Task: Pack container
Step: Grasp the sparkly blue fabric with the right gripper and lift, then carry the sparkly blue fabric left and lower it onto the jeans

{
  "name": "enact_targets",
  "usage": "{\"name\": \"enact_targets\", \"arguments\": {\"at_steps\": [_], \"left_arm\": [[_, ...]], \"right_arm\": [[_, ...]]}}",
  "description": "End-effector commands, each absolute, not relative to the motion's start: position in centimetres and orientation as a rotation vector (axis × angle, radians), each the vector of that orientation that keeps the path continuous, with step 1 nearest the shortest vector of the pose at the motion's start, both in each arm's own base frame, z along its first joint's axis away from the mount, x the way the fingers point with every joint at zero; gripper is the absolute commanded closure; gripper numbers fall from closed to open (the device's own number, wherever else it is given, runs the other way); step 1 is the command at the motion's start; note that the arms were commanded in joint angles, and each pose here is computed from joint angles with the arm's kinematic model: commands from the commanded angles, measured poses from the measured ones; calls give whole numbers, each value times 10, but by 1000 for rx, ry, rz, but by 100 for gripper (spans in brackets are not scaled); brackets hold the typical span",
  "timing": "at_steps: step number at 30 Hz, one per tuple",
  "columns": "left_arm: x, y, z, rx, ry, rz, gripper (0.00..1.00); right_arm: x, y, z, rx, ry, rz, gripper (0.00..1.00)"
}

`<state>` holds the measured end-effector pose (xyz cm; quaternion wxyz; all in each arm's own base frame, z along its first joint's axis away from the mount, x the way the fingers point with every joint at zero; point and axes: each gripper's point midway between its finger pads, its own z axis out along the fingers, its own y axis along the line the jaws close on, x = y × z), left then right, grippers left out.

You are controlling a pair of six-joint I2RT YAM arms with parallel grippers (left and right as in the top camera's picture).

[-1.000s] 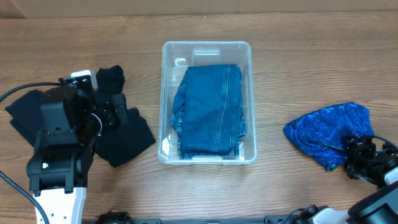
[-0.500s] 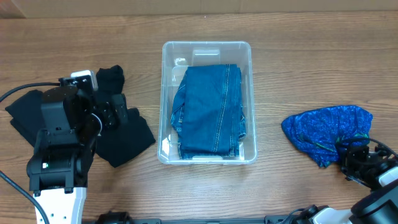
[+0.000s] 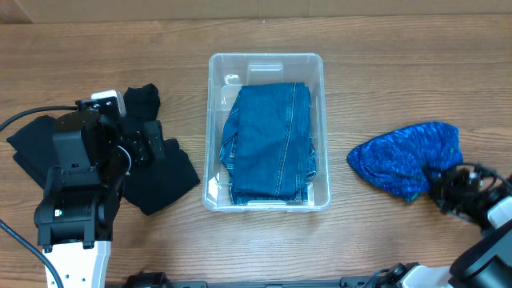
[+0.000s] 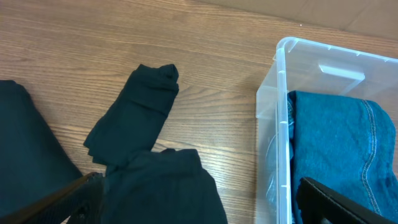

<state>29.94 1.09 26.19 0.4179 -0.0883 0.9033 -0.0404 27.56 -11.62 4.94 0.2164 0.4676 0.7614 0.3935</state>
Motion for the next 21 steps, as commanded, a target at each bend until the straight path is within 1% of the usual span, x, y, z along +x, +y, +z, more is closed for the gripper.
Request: {"name": "enact_targets", "arguments": {"at_steps": [1, 4, 8, 11, 14, 17, 19, 21], "left_arm": [[302, 11, 273, -194, 2240, -87, 0], [302, 11, 273, -194, 2240, -87, 0], [302, 11, 273, -194, 2240, -86, 0], [302, 11, 273, -194, 2240, -86, 0], [302, 11, 273, -194, 2240, -86, 0], [302, 11, 273, -187, 2241, -83, 0], [302, 11, 273, -186, 2241, -82, 0], [302, 11, 273, -186, 2241, -82, 0]], "right_arm": [[320, -99, 142, 855, 2020, 1206, 96], [338, -80, 192, 636, 2004, 1207, 96], [352, -50, 251, 403, 1993, 1173, 96], [355, -15, 303, 213, 1976, 1167, 96], [352, 22, 342, 43, 1958, 1186, 96], [343, 64, 371, -117, 1946, 1231, 96], [337, 88, 378, -193, 1951, 1272, 96], [328, 113, 374, -248, 1978, 1329, 96]]}}
